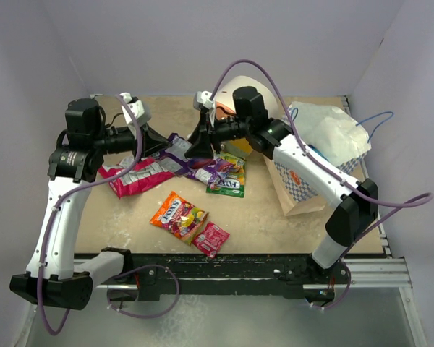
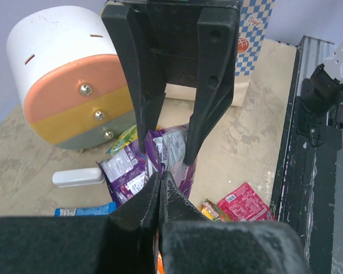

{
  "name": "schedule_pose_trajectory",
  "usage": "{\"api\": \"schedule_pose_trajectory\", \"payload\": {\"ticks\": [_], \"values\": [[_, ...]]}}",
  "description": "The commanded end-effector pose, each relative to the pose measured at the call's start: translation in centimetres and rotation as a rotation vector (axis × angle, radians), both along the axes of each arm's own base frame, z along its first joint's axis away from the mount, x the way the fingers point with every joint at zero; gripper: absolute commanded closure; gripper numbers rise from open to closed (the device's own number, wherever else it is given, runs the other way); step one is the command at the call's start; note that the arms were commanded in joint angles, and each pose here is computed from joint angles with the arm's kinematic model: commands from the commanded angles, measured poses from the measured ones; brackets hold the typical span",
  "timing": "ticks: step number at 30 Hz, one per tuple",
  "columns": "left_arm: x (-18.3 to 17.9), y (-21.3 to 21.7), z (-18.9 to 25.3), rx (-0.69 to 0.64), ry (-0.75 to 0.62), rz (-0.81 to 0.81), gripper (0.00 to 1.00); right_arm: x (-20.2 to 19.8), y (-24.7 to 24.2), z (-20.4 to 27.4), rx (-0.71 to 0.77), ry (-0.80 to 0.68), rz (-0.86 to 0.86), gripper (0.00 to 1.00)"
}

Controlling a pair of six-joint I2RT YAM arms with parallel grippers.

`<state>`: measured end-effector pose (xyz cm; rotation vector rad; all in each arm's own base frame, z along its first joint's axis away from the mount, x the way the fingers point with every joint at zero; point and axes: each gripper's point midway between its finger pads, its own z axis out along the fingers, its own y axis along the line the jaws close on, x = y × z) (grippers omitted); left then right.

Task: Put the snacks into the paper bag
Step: Pick up the snack from the center of the board, then place the snack in the paper bag.

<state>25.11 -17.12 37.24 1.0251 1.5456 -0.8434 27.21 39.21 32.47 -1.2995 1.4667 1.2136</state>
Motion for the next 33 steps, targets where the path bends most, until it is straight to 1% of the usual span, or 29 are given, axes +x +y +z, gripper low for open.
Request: {"api": "schedule_pose_trajectory", "payload": {"ticks": [1, 3, 10, 11, 15, 16, 19, 21, 23, 27, 28, 31, 33], "values": [[-0.6, -0.4, 2.7, -0.058, -0.094, -0.007, 1.00, -0.2, 0.7, 0.9, 0.055, 0.019, 0.020, 0.59], [-0.7, -0.4, 2.7, -0.065, -0.091, -0.004, 1.00, -0.2, 0.8, 0.7, 0.063, 0.032, 0.016, 0.61], [-0.9, -0.3, 2.6, -0.079, -0.090, 0.011, 1.00, -0.4, 1.1, 0.0, 0.065, 0.072, 0.032, 0.62], [-0.9, -0.2, 2.6, -0.081, -0.090, 0.014, 1.00, -0.5, 1.1, 0.0, 0.069, 0.076, 0.041, 0.59], [-0.8, 0.1, 2.5, -0.105, -0.076, 0.030, 1.00, -1.0, 1.1, 0.1, 0.081, 0.083, 0.067, 0.42], [-0.8, 0.2, 2.7, -0.112, -0.074, 0.033, 1.00, -1.2, 1.1, 0.0, 0.080, 0.086, 0.075, 0.40], [-0.6, 0.4, 2.7, -0.131, -0.060, 0.042, 1.00, -1.2, 1.1, -0.2, 0.085, 0.091, 0.071, 0.39], [-0.5, 0.4, 2.7, -0.136, -0.056, 0.043, 1.00, -1.2, 1.1, -0.2, 0.085, 0.090, 0.064, 0.43], [-0.4, 0.4, 2.5, -0.137, -0.047, 0.044, 1.00, -1.1, 1.0, -0.1, 0.086, 0.087, 0.059, 0.51], [-0.5, 0.5, 2.5, -0.140, -0.054, 0.050, 1.00, -1.2, 0.8, 0.8, 0.102, 0.074, 0.049, 0.76], [-0.5, 0.6, 2.5, -0.140, -0.059, 0.053, 0.96, -1.6, 0.8, 1.2, 0.109, 0.068, 0.061, 0.80], [-0.8, 0.7, 2.4, -0.140, -0.074, 0.057, 0.78, -1.5, 0.1, 2.2, 0.110, 0.018, 0.039, 0.95], [-1.0, 1.0, 2.4, -0.134, -0.094, 0.065, 0.64, -1.7, -0.3, 2.9, 0.108, -0.016, 0.031, 0.99]]}}
